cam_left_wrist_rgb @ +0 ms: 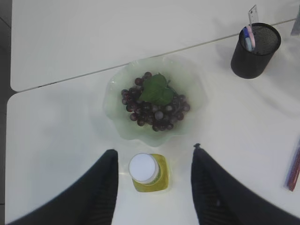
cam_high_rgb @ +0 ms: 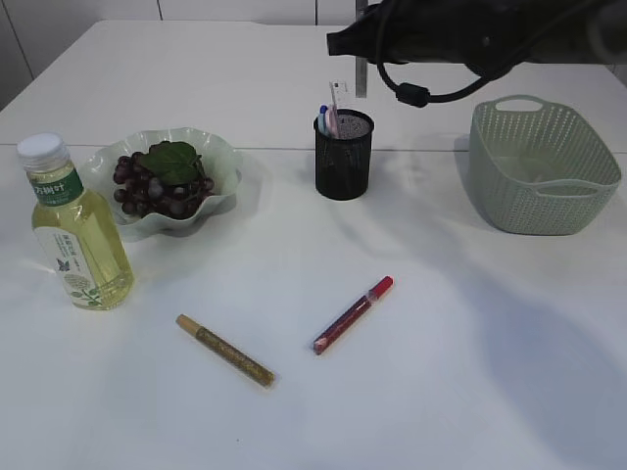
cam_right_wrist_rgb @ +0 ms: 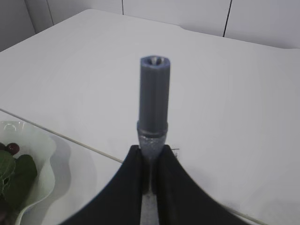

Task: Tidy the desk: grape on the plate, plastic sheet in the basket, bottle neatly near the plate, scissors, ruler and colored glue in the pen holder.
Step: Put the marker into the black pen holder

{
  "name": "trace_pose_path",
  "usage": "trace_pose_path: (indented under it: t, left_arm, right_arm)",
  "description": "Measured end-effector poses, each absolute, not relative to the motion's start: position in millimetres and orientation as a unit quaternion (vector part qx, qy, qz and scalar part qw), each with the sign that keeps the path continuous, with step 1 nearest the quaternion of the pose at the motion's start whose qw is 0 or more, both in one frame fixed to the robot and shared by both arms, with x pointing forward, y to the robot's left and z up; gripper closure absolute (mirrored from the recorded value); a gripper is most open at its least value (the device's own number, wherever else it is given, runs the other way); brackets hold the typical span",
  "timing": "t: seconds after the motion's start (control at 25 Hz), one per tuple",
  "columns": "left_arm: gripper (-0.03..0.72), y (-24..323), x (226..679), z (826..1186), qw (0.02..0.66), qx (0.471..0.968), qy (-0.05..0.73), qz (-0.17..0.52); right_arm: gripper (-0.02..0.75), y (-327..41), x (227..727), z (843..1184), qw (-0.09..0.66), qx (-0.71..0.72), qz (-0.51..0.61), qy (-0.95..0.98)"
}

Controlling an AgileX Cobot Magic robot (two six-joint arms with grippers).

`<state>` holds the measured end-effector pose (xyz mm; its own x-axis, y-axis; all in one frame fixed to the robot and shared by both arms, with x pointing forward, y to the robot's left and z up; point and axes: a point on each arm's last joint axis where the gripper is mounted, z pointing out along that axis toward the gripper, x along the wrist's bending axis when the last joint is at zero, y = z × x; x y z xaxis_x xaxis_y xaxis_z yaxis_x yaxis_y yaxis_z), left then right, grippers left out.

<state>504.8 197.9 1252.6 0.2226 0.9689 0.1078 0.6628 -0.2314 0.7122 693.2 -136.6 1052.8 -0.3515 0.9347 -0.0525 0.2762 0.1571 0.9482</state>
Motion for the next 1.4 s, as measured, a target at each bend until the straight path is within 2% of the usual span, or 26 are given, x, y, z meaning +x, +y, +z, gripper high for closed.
trace_pose_path:
  t: [0.4,0.68,1.08,1.2,1.4]
  left_arm:
    - [0.316,199,507,1252,0.265,0.732,0.557,0.290]
    - [0.316,201,507,1252,0.260,0.730,0.557,0.298]
    - [0.316,201,507,1253,0.259,0.730,0.557,0.301]
    - [0.316,201,507,1253,0.258,0.730,0.557,0.302]
    - [0.316,201,507,1253,0.258,0.730,0.557,0.302]
  right_arm:
    - [0.678,-120,742,1012,0.350,0.451,0.464,0.678]
    - [0.678,-132,751,993,0.347,0.467,0.443,0.682]
    - [0.664,-137,752,987,0.339,0.482,0.429,0.685]
    - [0.613,-137,752,987,0.328,0.496,0.436,0.675]
    - [0.433,-138,750,984,0.310,0.519,0.427,0.673]
